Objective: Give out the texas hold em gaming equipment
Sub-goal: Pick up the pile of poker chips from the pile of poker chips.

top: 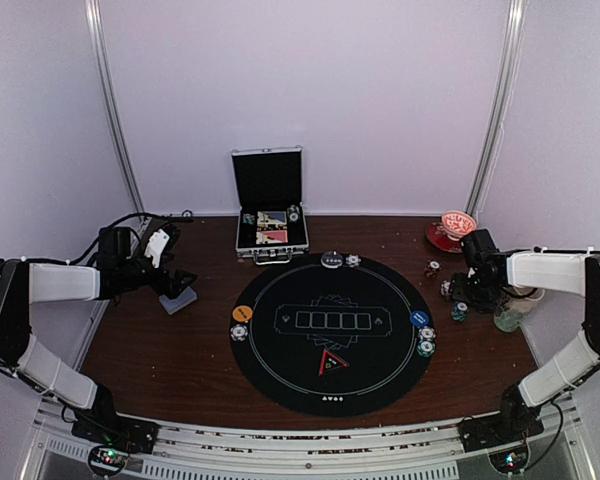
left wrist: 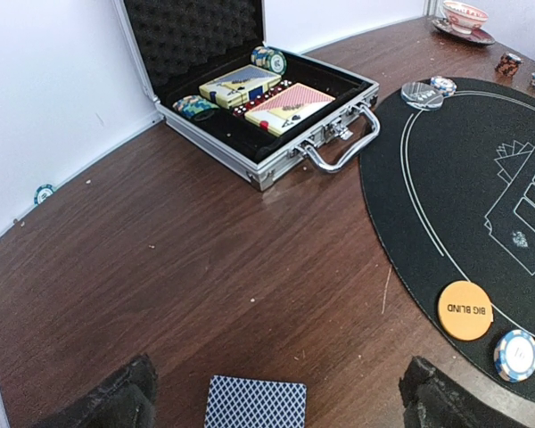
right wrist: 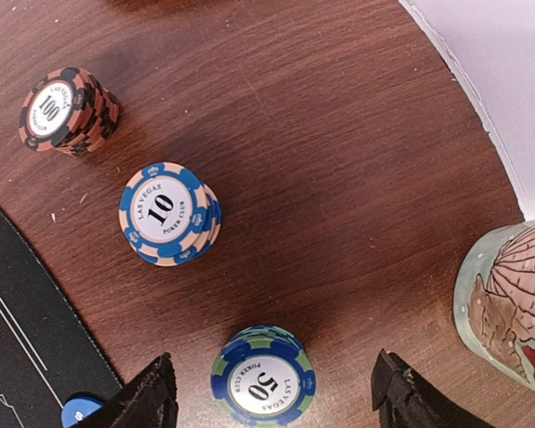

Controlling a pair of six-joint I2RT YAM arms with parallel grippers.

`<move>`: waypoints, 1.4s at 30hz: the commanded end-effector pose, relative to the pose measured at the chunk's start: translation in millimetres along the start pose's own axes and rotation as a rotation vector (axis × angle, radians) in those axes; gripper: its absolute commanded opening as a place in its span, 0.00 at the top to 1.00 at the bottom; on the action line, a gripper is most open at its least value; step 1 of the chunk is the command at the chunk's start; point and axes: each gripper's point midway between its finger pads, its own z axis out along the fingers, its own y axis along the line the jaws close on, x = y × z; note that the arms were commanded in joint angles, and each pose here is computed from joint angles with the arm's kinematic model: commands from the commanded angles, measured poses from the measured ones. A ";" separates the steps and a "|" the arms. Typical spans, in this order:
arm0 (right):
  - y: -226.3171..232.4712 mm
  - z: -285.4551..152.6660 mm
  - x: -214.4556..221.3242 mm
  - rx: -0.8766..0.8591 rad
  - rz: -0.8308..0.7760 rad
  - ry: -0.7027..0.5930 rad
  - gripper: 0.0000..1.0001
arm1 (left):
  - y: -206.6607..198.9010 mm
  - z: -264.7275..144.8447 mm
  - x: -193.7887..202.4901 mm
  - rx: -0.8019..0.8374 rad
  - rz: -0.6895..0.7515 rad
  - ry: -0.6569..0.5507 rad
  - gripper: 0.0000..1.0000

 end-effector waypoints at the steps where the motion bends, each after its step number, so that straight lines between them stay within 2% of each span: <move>1: -1.4 8.6 3.0 0.002 0.005 0.015 0.26 | 2.3 1.4 -6.4 0.002 0.006 -0.029 0.02; 7: 0.9 14.6 5.6 -0.005 0.008 0.026 0.33 | 2.4 1.9 -5.5 0.003 0.005 -0.027 0.02; 14: 1.2 21.2 9.8 -0.005 0.005 0.043 0.52 | 2.1 2.5 -5.3 0.006 0.004 -0.026 0.02; 35: 3.1 23.8 14.2 -0.015 -0.001 0.064 0.50 | 3.1 2.1 -5.9 -0.001 0.006 -0.026 0.02; 42: 3.3 24.4 14.3 -0.015 -0.004 0.066 0.52 | 3.5 2.0 -5.8 -0.002 0.005 -0.026 0.02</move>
